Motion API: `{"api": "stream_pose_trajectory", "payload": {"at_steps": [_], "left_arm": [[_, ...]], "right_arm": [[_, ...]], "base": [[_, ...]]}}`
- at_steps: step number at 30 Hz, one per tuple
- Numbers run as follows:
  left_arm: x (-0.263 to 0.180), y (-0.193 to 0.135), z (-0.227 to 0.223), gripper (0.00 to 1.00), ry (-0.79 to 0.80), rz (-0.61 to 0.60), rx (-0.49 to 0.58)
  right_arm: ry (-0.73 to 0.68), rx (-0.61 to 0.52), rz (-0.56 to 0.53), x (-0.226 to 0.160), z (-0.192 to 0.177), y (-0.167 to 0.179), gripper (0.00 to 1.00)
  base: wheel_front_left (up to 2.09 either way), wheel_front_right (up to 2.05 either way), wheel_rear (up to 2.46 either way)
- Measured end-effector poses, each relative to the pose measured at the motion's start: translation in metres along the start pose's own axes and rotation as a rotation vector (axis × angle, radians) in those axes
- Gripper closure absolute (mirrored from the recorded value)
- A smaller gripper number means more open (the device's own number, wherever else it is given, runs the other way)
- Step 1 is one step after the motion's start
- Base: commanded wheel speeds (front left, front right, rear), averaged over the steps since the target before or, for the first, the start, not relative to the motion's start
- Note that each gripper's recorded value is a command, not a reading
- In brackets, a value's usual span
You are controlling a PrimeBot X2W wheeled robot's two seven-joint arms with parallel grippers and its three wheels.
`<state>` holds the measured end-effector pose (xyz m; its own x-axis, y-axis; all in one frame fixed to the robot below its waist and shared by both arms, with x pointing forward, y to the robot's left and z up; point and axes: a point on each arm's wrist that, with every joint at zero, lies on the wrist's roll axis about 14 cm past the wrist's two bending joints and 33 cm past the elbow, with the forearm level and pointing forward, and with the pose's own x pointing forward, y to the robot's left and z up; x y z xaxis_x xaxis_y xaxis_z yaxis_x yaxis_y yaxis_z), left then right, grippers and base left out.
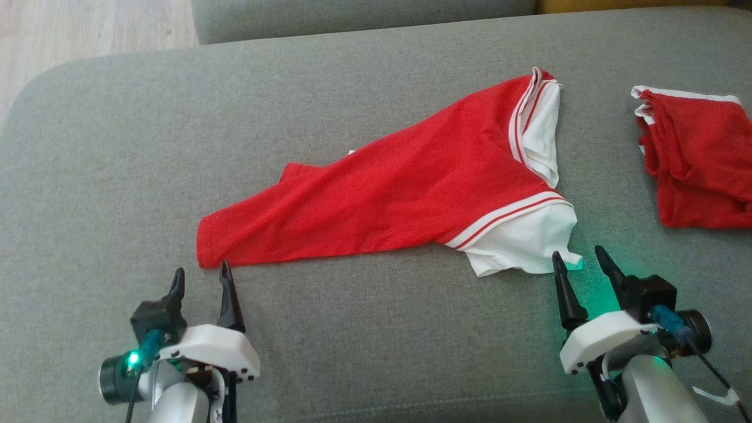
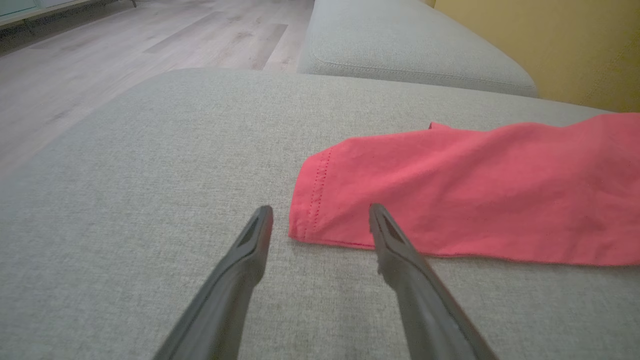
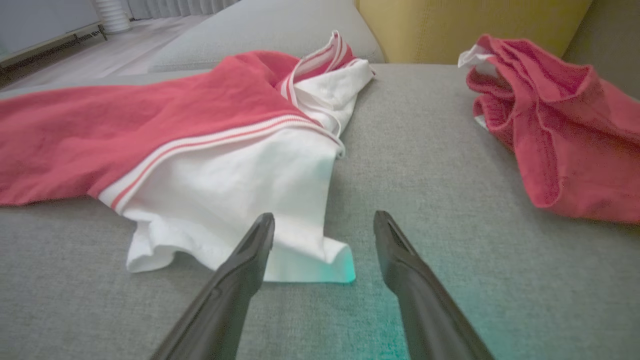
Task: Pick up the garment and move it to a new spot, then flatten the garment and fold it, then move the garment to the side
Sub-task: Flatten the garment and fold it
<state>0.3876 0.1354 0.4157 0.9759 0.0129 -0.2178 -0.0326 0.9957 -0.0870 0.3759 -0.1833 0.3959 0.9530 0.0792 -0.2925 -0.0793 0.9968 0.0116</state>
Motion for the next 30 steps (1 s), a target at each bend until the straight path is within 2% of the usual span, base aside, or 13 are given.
{"api": "stream_pose_trajectory", "payload": {"at_steps": [11,21,22,23,24,25,30], "left_arm": [[0.003,-0.003,-0.006,0.0,0.021,-0.008,-0.005],[0.009,-0.001,-0.008,0.0,0.026,-0.003,-0.006],[0.009,0.0,-0.009,0.0,0.029,-0.002,-0.006],[0.009,0.0,-0.01,0.0,0.033,-0.001,-0.005],[0.009,0.0,-0.01,0.0,0.035,0.0,-0.005],[0.009,0.0,-0.011,0.0,0.035,0.0,-0.005],[0.008,0.001,-0.016,0.0,0.054,0.004,-0.02]], "right_arm": [[0.125,0.01,-0.033,-0.004,-0.038,-0.009,0.0],[0.117,-0.018,-0.021,0.015,-0.029,-0.008,0.0],[0.124,-0.018,-0.018,0.015,-0.032,-0.007,0.13],[0.134,-0.019,-0.015,0.014,-0.034,-0.007,0.63],[0.138,-0.017,-0.013,0.015,-0.036,-0.006,0.63],[0.138,-0.011,-0.01,0.016,-0.035,-0.005,1.0],[0.135,-0.01,0.005,0.017,-0.033,-0.003,1.0]], "base": [[0.0,0.0,0.0],[0.0,0.0,0.0],[0.0,0.0,0.0],[0.0,0.0,0.0],[0.0,0.0,0.0],[0.0,0.0,0.0],[0.0,0.0,0.0]]}}
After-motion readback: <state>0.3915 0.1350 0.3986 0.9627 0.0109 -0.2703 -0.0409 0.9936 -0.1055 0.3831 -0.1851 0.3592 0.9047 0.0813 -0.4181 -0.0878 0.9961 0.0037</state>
